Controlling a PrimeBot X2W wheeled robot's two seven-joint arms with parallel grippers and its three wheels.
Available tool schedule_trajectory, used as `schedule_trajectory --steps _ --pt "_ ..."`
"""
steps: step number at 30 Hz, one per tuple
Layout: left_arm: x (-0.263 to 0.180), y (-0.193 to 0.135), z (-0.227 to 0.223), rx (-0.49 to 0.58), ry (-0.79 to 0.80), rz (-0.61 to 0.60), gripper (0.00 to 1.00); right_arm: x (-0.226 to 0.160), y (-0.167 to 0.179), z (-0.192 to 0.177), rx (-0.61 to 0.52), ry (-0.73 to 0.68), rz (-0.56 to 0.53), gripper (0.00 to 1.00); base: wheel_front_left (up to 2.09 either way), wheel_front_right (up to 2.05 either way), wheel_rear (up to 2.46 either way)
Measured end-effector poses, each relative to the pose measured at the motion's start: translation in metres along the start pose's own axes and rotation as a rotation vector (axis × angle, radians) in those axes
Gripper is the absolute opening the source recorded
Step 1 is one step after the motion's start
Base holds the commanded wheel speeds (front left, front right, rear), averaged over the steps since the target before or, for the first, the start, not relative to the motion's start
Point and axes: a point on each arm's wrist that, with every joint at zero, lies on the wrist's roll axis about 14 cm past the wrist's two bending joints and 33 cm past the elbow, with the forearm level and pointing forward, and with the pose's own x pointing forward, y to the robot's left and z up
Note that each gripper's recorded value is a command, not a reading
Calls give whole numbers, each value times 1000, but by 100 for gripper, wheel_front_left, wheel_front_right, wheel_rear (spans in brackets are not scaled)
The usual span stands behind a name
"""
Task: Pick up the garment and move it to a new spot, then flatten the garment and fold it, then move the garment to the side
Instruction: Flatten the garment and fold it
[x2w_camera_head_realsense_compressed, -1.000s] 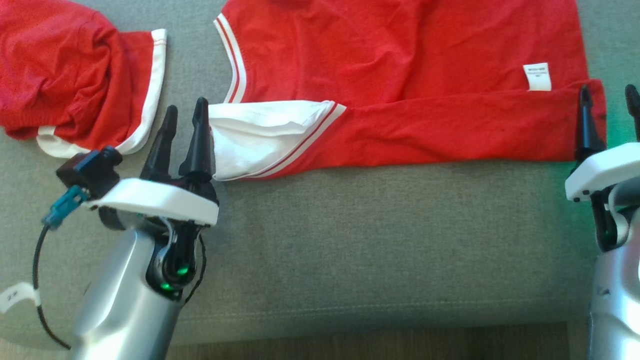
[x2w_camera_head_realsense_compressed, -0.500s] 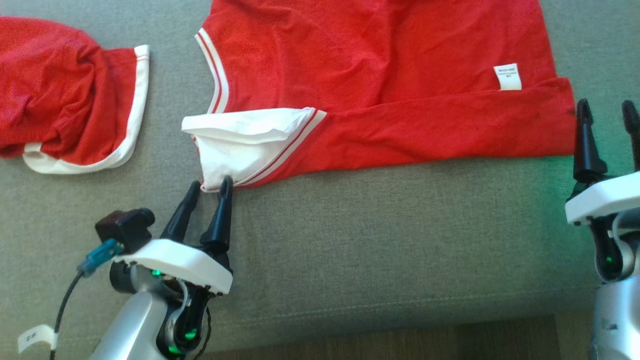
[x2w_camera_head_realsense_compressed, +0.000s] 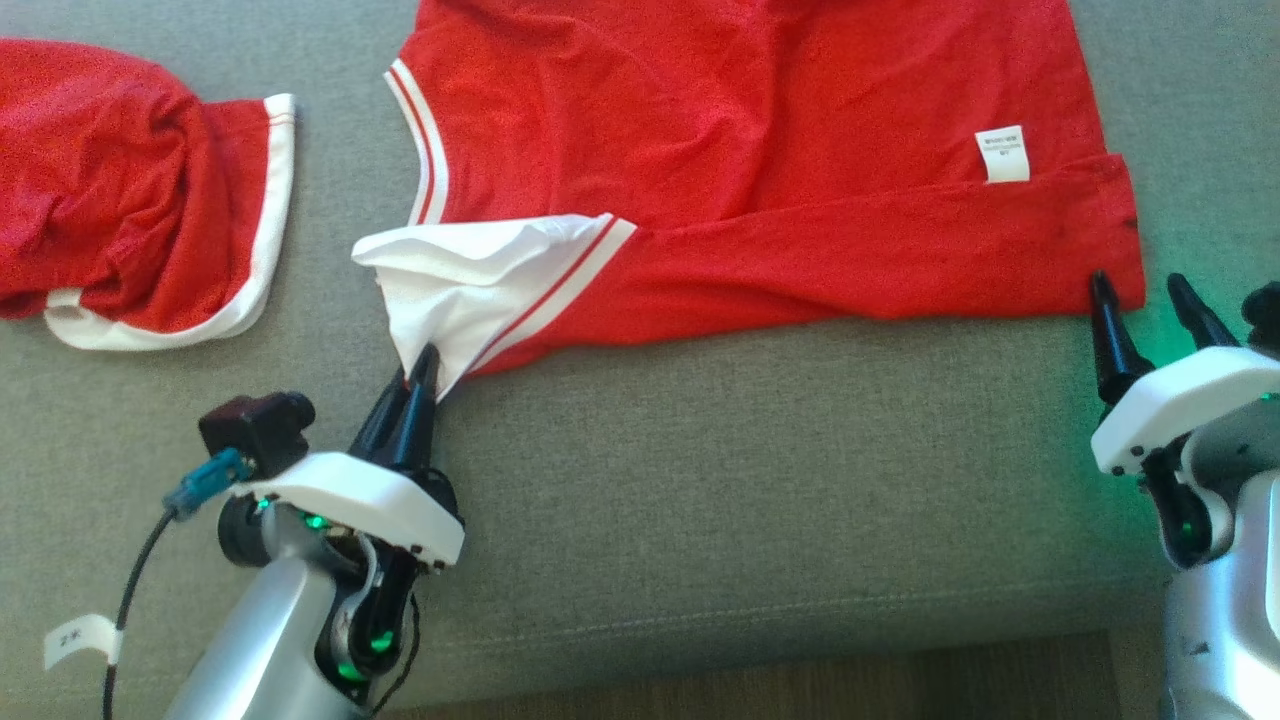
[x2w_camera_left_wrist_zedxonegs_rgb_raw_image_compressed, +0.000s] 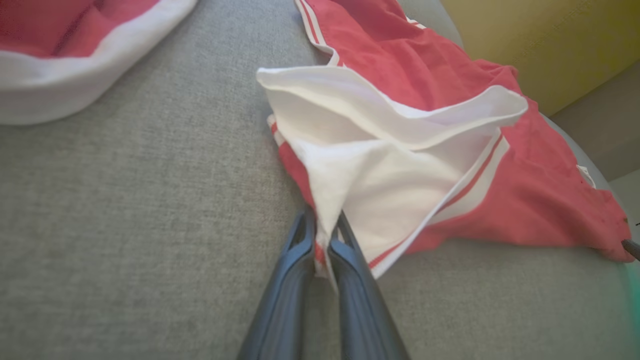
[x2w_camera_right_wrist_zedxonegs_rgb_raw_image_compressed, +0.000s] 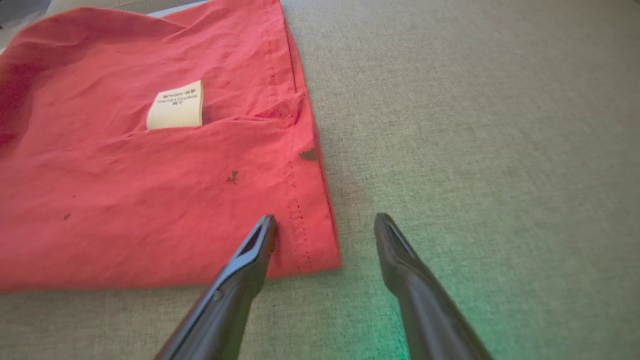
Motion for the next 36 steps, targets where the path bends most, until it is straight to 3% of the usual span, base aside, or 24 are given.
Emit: schedule_trajectory --steps 7,8,9,10,15,24,29,36 --pt "-12 1 1 -20 -15 16 0 9 9 -10 4 90 13 100 0 0 0" --pt "-14 1 0 -21 -16 17 0 9 11 -12 6 102 17 80 0 0 0" --pt "-14 0 1 -22 -18 17 0 10 12 -12 2 109 19 20 0 0 0" --pt "-15 0 1 -23 -19 16 0 10 13 -13 -5 119 22 0 0 0 0" --pt "-15 -3 2 -23 -23 6 0 11 15 -8 -17 117 25 0 0 0 0" --pt "-23 -17 -2 -9 14 -43 0 -15 -16 10 -64 70 -55 0 0 0 0" --pt "-51 -15 -38 -19 154 -19 0 -45 -39 -5 -91 124 -111 0 0 0 0" --pt "-74 -17 -51 -35 239 10 0 -63 -51 -13 -93 161 -139 0 0 0 0"
